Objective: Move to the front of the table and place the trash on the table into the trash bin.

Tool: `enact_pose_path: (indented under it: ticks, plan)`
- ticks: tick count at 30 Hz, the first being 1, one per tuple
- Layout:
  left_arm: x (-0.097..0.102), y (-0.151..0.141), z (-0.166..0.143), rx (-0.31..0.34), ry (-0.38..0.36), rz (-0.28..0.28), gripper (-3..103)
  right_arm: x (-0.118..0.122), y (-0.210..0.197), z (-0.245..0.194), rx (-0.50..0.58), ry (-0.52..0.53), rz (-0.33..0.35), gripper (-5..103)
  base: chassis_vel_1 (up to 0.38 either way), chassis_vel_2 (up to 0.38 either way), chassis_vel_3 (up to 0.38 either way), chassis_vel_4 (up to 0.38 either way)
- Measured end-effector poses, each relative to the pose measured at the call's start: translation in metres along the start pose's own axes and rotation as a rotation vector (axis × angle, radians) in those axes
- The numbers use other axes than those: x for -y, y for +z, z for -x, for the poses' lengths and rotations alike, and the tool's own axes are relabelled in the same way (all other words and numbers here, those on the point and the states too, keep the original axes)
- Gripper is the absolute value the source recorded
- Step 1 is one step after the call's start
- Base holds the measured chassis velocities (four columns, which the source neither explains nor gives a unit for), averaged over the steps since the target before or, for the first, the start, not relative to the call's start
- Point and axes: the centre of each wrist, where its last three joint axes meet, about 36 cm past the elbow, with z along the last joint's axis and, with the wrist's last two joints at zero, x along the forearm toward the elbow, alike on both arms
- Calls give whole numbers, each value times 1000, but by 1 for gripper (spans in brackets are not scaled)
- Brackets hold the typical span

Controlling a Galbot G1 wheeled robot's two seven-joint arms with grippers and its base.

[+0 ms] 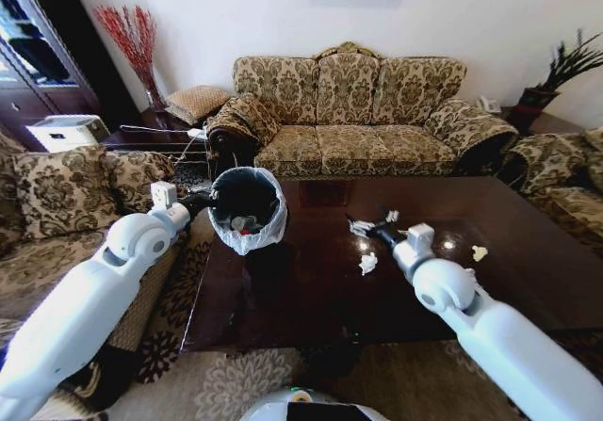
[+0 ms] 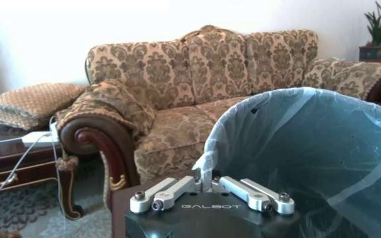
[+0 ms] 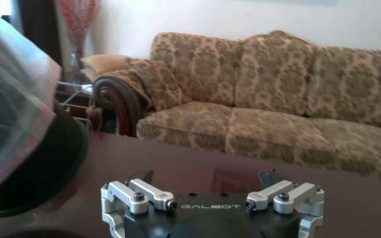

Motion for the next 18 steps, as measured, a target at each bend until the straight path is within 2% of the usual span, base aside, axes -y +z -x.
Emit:
enact_pose_path:
  ticks: [4, 6, 7, 11, 12, 15, 18]
  plan:
    - [4, 0, 0, 3, 10, -1, 1, -4, 18, 8, -3, 14, 9, 100, -113, -257, 87, 268]
    - [8, 1, -2, 6, 16, -4, 1, -20, 45, 20, -10, -3, 10, 100, -140, -296, 118, 267]
    - [8, 1, -2, 6, 16, -4, 1, -20, 45, 20, -10, -3, 10, 100, -137, -296, 97, 248]
    - [10, 3, -9, 4, 16, -4, 1, -54, 86, 45, -49, -21, 93, 100, -77, -177, 60, 142]
    - [10, 3, -9, 4, 16, -4, 1, -54, 86, 45, -49, -21, 93, 100, -52, -72, 22, 72]
    - [9, 3, -13, 2, 11, 2, 1, -56, 120, 79, -63, 18, 112, 100, -6, 1, -1, -14]
    - [9, 3, -14, 2, 11, 4, 1, -55, 126, 86, -69, 20, 122, 100, 46, 75, 7, -35]
